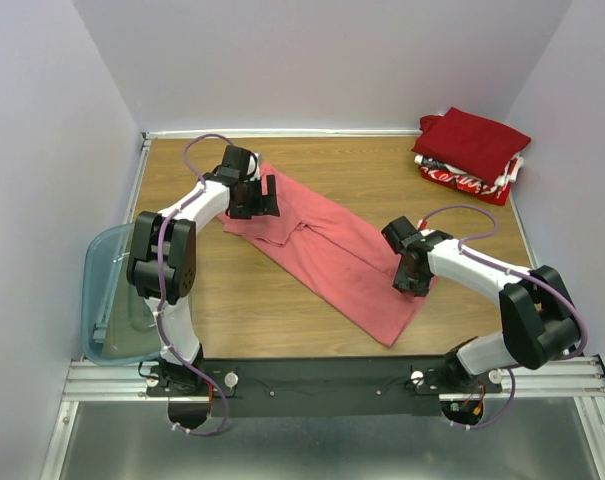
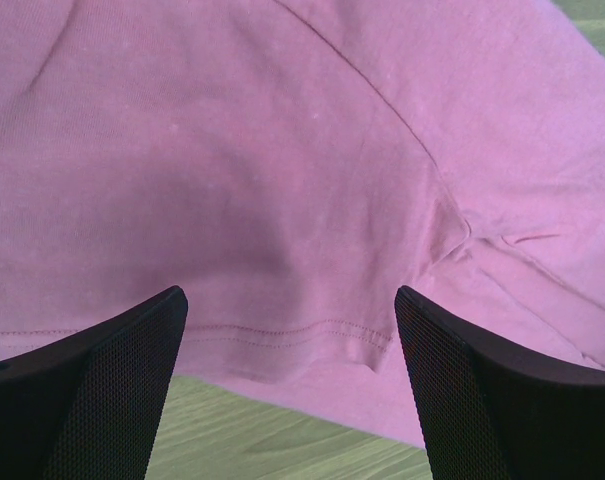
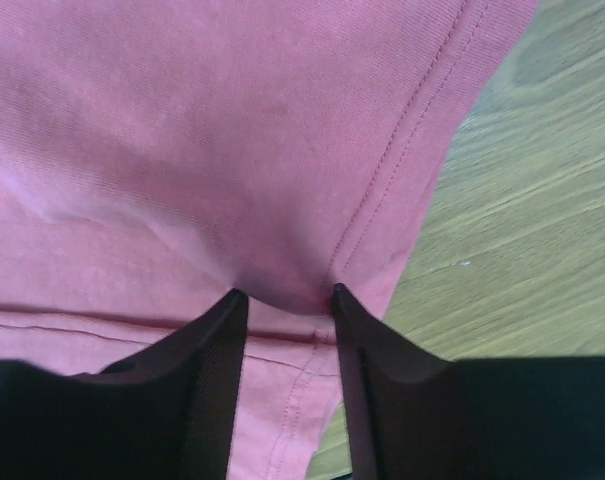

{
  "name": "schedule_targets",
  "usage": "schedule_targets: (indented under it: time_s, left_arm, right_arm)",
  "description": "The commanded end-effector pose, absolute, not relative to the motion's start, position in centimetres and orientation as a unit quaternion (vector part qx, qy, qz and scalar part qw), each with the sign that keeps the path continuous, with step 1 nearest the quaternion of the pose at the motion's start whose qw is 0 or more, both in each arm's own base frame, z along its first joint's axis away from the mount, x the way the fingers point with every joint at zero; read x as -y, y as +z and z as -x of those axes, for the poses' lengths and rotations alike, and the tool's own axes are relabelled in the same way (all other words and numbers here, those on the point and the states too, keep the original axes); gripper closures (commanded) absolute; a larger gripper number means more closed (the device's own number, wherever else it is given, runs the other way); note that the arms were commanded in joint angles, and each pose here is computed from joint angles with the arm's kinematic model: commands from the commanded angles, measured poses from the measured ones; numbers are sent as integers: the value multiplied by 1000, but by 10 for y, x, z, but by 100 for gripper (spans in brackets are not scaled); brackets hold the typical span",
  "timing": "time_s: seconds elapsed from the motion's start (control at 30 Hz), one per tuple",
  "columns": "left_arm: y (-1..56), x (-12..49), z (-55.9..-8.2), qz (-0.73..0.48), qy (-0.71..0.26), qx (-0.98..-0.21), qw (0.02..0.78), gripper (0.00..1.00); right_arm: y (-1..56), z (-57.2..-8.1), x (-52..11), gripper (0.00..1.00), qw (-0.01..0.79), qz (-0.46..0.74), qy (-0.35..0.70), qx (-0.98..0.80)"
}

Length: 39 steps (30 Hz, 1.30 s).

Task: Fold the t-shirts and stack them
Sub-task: Fold the tshirt

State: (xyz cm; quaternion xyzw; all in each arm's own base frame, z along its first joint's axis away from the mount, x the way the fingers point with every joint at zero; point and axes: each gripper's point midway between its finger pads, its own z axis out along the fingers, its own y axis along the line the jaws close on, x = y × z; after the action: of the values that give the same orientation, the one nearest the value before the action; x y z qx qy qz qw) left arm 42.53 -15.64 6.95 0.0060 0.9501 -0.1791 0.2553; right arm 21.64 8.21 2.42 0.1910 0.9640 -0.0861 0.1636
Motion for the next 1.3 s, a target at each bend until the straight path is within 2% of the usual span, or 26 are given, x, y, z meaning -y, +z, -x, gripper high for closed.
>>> schedule_targets:
  time_s: [0.0,0.2,0.43,0.63,1.27]
  left_arm:
    - [88,159,-426,-11,-193,-942,276,7]
    - [85,160,-423,-11,-196,-942,273,8]
    - [62,157,-418,-7,-188,-950,249,8]
    - [40,157,-421,0,-180,-956,232,8]
    - [20,150,-438,-8,-148,-963,225,7]
  right_arm:
    - [26,-220,-76,62,179,-192,-93,-960]
    - [31,-223,-80,80,179,-178,-83,-964]
    - [37,-216,-81,86,160,-170,-84,-969]
    - [40,-205,-78,87,143,-171,-89,-971]
    - [33,-183,-73,89,108,-167,-96,-975]
